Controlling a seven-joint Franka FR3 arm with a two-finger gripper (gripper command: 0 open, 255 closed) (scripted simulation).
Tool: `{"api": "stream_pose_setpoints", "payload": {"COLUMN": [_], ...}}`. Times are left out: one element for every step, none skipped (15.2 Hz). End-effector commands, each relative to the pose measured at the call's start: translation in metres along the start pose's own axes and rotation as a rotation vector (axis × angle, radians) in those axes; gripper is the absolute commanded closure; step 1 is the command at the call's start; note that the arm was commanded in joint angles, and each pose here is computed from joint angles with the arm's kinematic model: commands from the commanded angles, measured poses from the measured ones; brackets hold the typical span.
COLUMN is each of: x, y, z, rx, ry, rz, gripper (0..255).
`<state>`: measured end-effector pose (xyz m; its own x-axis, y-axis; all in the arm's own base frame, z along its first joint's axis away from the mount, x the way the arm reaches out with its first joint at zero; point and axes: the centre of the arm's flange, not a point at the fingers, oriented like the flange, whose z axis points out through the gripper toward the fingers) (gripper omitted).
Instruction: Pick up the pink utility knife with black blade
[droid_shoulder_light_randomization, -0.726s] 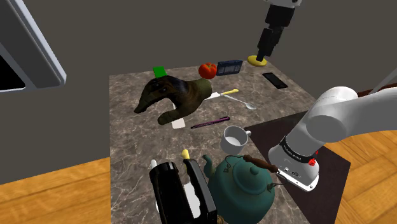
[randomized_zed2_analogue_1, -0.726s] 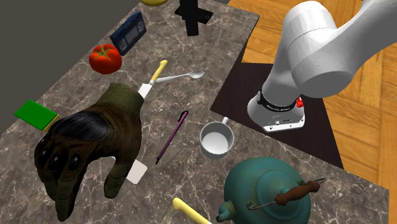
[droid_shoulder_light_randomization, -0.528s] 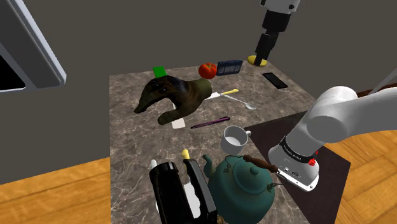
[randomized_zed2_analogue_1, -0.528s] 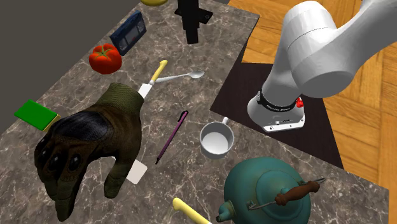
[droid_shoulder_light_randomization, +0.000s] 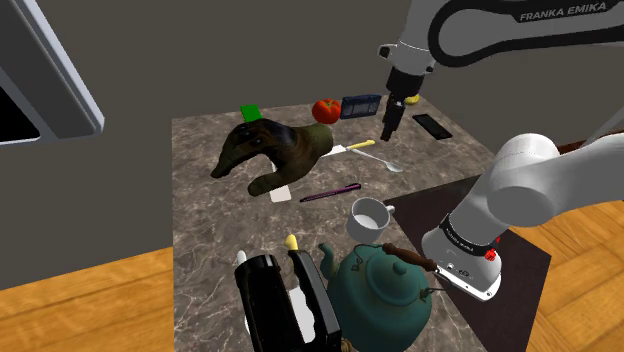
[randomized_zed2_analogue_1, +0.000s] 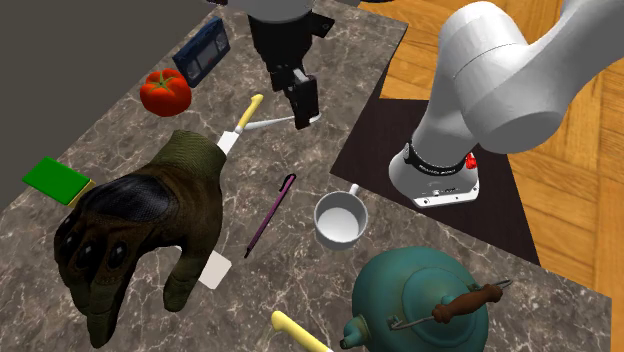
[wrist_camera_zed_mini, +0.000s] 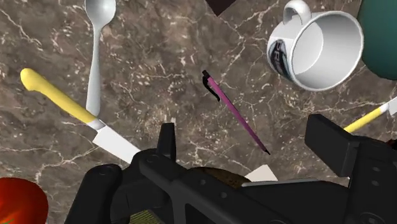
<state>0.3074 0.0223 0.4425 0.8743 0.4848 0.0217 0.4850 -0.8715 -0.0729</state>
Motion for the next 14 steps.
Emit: {"api": "stream_pose_setpoints", "payload": {"x": [0.006,0.009,0.011,0.013,0.016,0.018,0.021,0.023,0.025,0.027,0.030,0.032,0.033,0.033], "y": [-0.009,-0.011,-0.013,-0.016,-0.018,-0.021,-0.023,-0.026,-0.028,-0.031,-0.033,-0.036,-0.038,-0.038], "z": [0.023,0.036,0.049,0.061,0.074,0.087,0.099,0.112,0.125,0.137,0.150,0.163,0.172,0.177], "rx": [-0.016,-0.023,-0.030,-0.037,-0.043,-0.050,-0.057,-0.064,-0.071,-0.078,-0.085,-0.092,-0.097,-0.097], "ry": [0.017,0.024,0.030,0.036,0.043,0.049,0.056,0.062,0.068,0.075,0.081,0.087,0.092,0.092], "rz": [-0.096,-0.142,-0.188,-0.234,-0.280,-0.326,-0.372,-0.418,-0.464,-0.510,-0.556,-0.601,-0.635,-0.635], "gripper": [0,0,0,0,0,0,0,0,0,0,0,0,0,0]}}
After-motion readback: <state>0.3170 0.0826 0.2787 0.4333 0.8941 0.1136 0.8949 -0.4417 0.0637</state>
